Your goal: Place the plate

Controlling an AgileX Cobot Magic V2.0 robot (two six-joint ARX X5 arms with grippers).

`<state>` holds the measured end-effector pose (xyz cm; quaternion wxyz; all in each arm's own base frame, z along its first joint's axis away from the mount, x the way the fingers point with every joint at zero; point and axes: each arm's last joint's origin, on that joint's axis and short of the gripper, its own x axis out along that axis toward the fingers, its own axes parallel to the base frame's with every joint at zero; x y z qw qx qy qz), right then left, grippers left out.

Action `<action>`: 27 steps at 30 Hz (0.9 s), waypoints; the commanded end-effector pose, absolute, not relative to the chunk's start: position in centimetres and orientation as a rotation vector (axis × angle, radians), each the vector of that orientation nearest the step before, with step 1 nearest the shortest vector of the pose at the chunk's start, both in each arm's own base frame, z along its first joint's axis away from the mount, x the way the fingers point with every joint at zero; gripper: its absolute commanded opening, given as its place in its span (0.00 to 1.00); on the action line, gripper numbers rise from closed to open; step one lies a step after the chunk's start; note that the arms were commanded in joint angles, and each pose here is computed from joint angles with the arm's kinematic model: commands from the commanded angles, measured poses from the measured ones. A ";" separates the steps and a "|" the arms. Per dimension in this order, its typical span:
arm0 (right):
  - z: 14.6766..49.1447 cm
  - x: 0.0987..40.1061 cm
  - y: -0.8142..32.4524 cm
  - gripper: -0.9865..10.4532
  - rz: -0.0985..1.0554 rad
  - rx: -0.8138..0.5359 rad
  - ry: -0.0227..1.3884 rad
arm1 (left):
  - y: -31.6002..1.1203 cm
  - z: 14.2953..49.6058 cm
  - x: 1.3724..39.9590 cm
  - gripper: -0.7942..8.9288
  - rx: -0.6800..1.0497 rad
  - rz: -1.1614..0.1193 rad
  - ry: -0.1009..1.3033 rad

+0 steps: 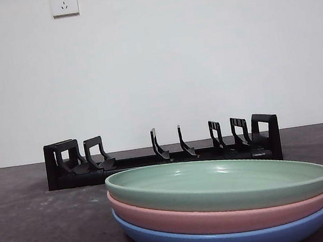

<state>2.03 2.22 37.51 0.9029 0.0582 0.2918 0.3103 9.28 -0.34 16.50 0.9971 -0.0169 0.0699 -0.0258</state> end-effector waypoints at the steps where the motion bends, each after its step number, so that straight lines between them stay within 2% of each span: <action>1: 37.9 2.0 2.2 0.10 0.656 0.122 0.589 | -0.3 16.1 9.4 0.11 -0.038 -0.047 0.145; 6: 37.9 2.0 2.2 0.10 0.657 0.122 0.589 | -0.3 15.0 9.5 0.11 -0.041 -0.046 0.178; 27: 37.9 2.0 2.2 0.10 0.657 0.122 0.588 | -0.3 15.0 9.6 0.11 -0.041 -0.046 0.177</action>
